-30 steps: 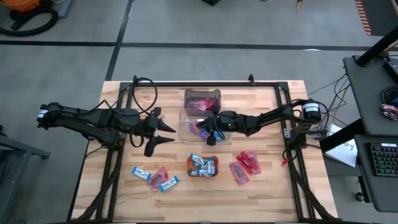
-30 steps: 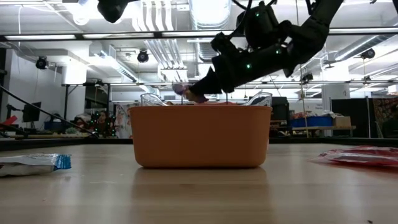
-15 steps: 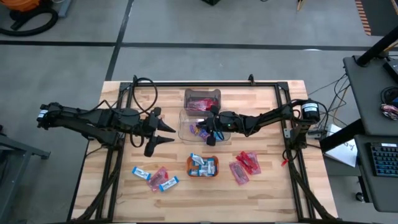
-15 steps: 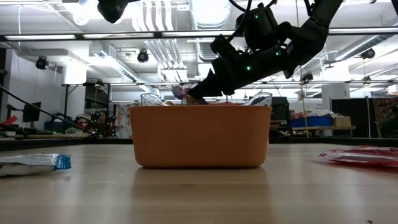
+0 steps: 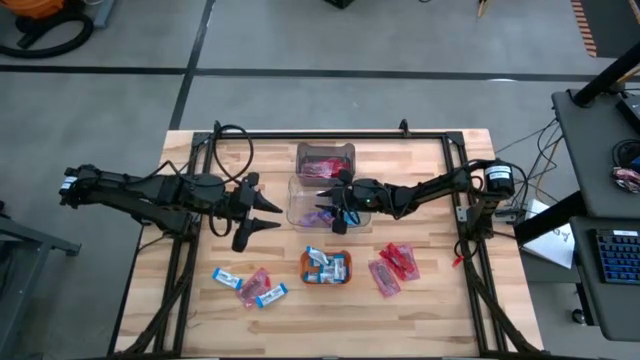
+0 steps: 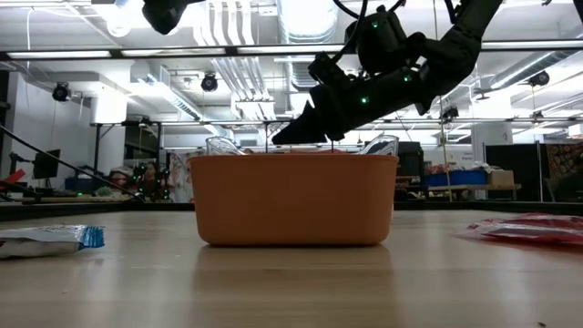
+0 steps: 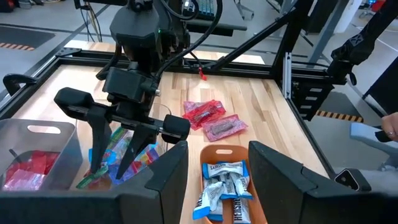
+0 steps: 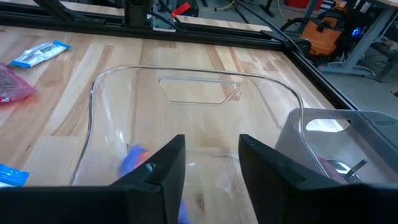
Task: Sort candy
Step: Put the red candy into the black transparent bin
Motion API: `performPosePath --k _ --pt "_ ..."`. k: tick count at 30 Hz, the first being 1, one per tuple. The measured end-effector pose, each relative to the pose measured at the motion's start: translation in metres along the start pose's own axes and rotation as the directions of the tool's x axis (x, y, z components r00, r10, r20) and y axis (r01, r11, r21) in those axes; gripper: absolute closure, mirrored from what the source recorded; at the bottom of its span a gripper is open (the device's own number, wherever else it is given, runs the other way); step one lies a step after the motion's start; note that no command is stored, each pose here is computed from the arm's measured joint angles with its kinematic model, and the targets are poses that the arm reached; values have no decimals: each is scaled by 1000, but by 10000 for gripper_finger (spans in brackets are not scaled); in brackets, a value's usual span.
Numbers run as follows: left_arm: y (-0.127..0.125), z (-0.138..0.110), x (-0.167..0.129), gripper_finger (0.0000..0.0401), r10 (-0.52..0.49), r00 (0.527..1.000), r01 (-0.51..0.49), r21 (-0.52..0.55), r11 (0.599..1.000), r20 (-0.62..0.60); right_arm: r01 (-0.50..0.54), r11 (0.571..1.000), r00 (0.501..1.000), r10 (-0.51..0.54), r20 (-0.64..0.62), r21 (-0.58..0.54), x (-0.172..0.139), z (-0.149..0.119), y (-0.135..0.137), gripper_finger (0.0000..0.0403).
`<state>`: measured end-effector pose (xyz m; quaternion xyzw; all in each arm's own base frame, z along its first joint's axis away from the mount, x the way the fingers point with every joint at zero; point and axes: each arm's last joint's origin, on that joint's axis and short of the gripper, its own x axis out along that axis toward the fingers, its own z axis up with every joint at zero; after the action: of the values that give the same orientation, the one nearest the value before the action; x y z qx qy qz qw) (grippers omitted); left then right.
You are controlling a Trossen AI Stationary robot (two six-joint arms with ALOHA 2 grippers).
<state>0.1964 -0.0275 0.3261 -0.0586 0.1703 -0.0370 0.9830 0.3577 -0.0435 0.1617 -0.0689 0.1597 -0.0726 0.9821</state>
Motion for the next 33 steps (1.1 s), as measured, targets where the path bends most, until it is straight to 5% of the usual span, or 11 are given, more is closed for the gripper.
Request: performPosePath --k 9,20,33 --pt "-1 -1 0 248 -5 1000 5 -42 999 -8 3 1000 1000 -3 25 2 -6 10 -2 243" --pt "-6 -20 7 248 5 982 -43 -199 979 -188 -15 995 1000 15 -7 102 -42 43 -5 259" --pt "-33 -66 19 248 -3 818 -281 -404 870 -576 -97 986 995 101 -22 135 -98 77 13 262"
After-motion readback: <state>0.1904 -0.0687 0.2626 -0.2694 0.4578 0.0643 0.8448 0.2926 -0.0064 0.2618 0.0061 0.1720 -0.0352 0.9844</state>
